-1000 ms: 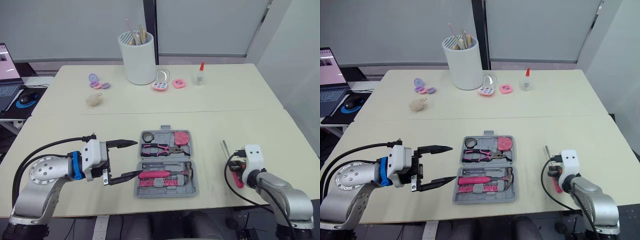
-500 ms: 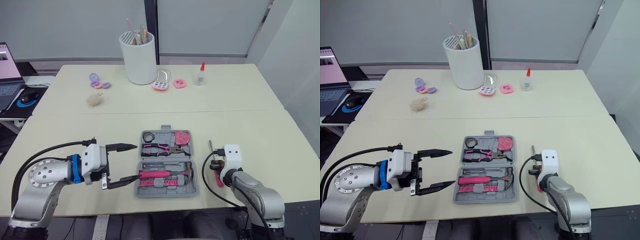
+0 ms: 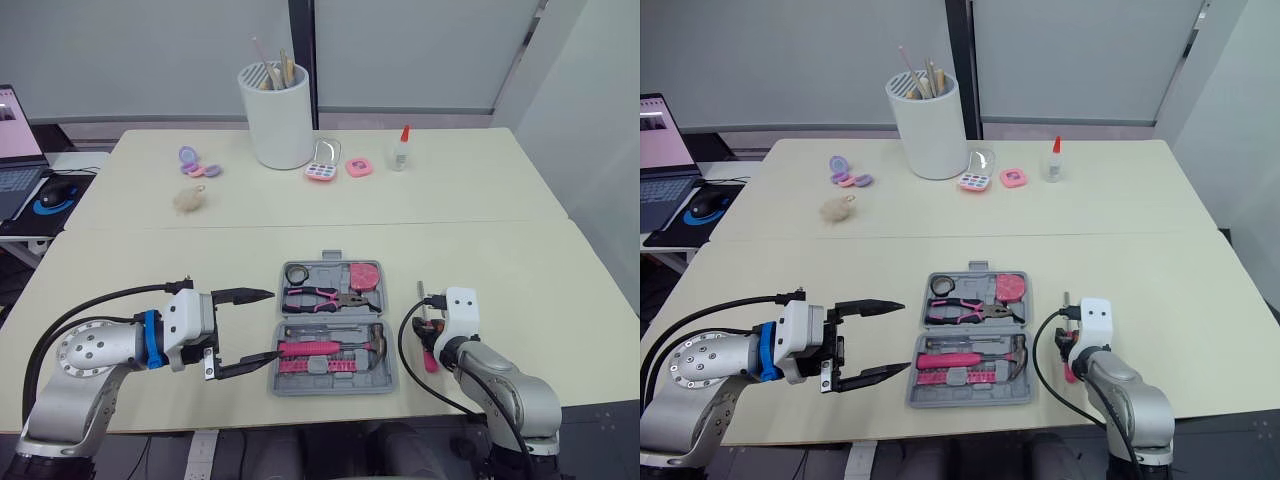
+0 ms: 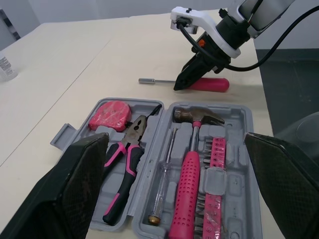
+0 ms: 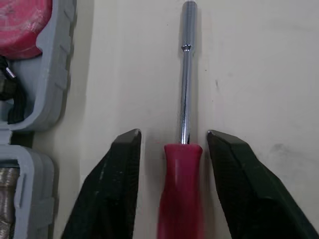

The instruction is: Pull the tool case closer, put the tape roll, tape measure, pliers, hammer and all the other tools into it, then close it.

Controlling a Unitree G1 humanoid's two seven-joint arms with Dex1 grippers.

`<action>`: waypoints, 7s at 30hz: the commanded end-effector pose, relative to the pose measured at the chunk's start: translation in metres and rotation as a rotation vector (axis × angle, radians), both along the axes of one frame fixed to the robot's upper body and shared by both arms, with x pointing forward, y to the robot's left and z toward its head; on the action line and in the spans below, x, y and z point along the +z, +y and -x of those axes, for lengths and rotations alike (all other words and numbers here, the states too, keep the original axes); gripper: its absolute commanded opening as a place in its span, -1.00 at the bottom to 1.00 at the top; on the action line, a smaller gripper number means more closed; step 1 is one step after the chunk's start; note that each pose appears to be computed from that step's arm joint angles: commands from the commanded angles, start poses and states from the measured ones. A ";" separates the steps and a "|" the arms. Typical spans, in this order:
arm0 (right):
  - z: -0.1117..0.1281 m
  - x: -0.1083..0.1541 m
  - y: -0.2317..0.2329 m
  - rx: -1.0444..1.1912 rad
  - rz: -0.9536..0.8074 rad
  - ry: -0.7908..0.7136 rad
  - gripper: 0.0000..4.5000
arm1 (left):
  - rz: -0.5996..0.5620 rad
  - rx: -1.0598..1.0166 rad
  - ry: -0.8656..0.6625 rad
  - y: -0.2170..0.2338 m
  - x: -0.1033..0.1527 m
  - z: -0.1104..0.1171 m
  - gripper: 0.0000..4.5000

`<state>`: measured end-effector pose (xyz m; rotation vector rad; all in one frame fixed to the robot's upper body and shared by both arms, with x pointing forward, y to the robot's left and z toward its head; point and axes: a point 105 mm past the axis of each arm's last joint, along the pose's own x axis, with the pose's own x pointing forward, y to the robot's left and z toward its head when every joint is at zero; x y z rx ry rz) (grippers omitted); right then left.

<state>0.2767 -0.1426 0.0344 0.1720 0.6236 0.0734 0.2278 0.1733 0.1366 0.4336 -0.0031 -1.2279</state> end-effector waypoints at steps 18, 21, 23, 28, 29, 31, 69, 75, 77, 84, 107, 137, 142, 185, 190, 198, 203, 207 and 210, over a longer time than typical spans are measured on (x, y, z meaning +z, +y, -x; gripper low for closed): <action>-0.004 0.089 -0.028 1.570 0.961 -0.293 0.99 | -0.007 -0.014 -0.010 -0.006 0.005 0.006 1.00; -0.011 0.086 -0.036 1.865 1.158 -0.249 0.99 | -0.007 -0.016 -0.005 -0.008 0.004 0.008 1.00; -0.016 0.084 -0.032 2.048 1.248 -0.248 0.99 | -0.007 -0.017 -0.005 -0.010 0.004 0.009 1.00; -0.020 0.070 -0.022 2.352 1.327 -0.216 0.99 | -0.004 -0.019 -0.002 -0.013 0.004 0.010 1.00; -0.020 0.067 -0.020 2.394 1.327 -0.216 0.99 | -0.003 -0.019 -0.002 -0.014 0.004 0.011 1.00; -0.021 0.061 -0.015 2.465 1.331 -0.220 0.99 | -0.003 -0.020 -0.002 -0.016 0.004 0.012 1.00; -0.024 0.060 -0.009 2.208 1.116 -0.178 -0.72 | 0.039 0.020 -0.008 -0.020 -0.004 0.012 1.00; 0.010 0.073 -0.028 1.871 0.788 -0.003 -0.72 | 0.028 0.020 -0.009 -0.017 -0.003 0.010 1.00; 0.023 0.074 -0.033 1.694 0.621 0.091 -0.72 | 0.024 0.013 -0.009 -0.017 -0.003 0.009 1.00; 0.010 0.058 -0.034 0.924 0.175 0.199 -0.72 | 0.054 -0.047 -0.004 -0.027 0.007 0.013 1.00; -0.013 0.011 -0.029 0.288 0.132 0.197 -0.72 | 0.033 -0.057 -0.004 -0.032 0.006 0.008 1.00; 0.006 0.001 -0.042 0.340 0.319 -0.298 0.98 | 0.066 -0.047 0.084 -0.019 0.007 0.012 1.00; 0.004 -0.005 -0.042 0.306 0.321 -0.293 0.73 | 0.059 -0.052 0.075 -0.020 0.008 0.010 1.00; 0.058 0.057 0.091 1.645 0.525 -0.175 -0.69 | -0.211 -0.036 0.208 0.039 -0.027 0.052 1.00; 0.056 0.046 0.110 1.643 0.517 -0.176 -0.69 | -0.214 -0.036 0.208 0.036 -0.025 0.053 1.00; 0.055 0.030 0.132 1.681 0.503 -0.175 -0.69 | -0.230 -0.048 0.215 0.034 -0.022 0.053 1.00; 0.056 0.021 0.141 1.694 0.493 -0.171 -0.69 | -0.235 -0.044 0.225 0.034 -0.019 0.053 1.00; 0.055 0.016 0.149 1.684 0.478 -0.175 -0.69 | -0.239 -0.039 0.233 0.035 -0.017 0.053 1.00; 0.056 0.013 0.157 1.687 0.467 -0.176 -0.69 | -0.238 -0.033 0.236 0.037 -0.019 0.054 1.00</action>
